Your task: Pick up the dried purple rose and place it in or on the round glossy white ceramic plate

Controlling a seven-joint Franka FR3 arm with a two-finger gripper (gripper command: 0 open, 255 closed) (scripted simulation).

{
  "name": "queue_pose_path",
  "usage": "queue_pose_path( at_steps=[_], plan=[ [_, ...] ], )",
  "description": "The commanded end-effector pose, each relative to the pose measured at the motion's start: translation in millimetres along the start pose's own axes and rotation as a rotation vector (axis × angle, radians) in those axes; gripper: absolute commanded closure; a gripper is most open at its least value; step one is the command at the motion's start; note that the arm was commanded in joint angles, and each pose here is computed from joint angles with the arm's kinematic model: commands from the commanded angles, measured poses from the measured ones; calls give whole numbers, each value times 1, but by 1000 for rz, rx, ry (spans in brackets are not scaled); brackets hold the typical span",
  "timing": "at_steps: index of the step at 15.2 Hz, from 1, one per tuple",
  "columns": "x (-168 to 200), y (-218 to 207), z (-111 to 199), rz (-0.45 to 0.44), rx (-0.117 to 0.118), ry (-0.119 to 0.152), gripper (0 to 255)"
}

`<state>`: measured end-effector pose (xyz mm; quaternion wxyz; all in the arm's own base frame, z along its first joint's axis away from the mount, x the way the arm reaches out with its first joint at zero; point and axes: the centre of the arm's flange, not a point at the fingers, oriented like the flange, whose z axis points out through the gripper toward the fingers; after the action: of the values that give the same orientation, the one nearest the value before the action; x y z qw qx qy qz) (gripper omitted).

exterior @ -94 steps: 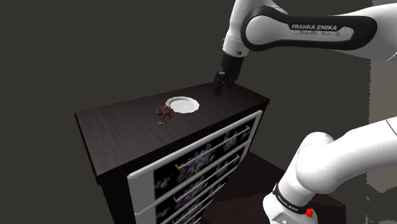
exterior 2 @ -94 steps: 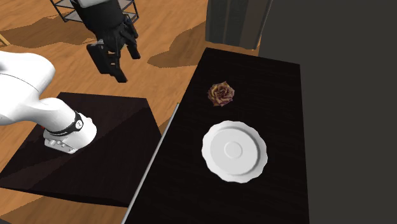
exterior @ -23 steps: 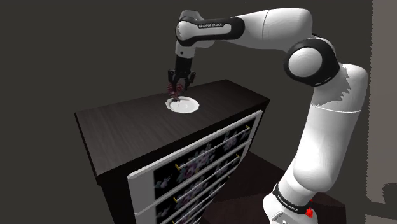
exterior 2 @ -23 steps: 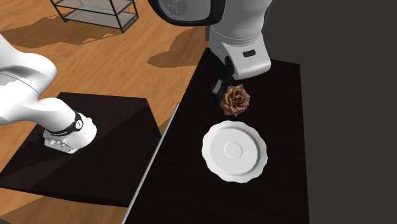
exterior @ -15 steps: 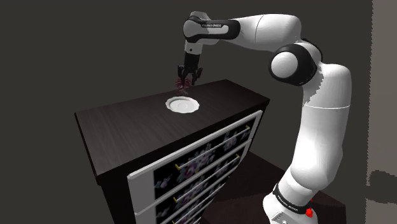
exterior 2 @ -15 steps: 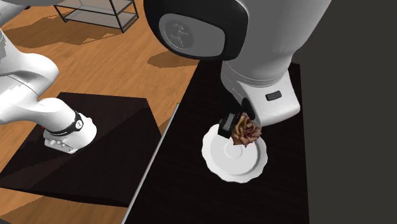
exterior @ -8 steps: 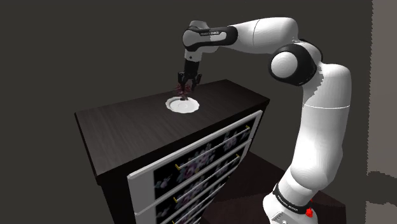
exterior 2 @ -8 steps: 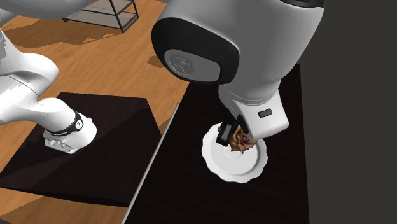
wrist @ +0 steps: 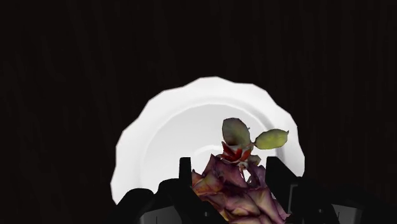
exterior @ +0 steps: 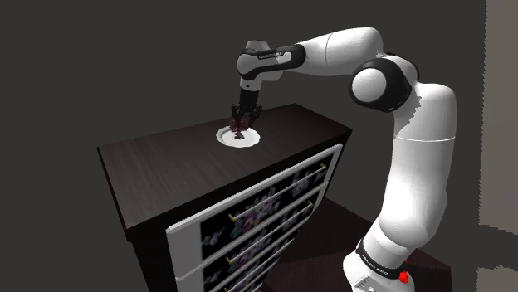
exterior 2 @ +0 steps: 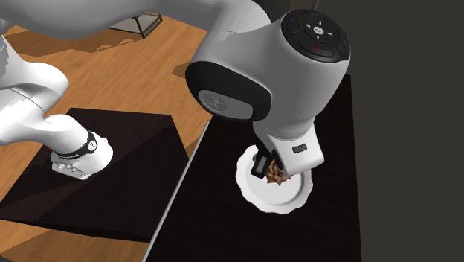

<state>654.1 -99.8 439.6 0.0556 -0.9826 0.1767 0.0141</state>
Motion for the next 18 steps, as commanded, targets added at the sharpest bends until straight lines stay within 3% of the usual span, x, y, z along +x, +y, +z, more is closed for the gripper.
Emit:
queue_pose_path(
  at_steps=[1,8,9,14,18],
  plan=[
    [1,1,4,0,0,1,255],
    [1,1,4,0,0,1,255],
    [1,1,4,0,0,1,0],
    [1,1,4,0,0,1,0],
    [1,1,-46,0,0,1,0]
  ],
)
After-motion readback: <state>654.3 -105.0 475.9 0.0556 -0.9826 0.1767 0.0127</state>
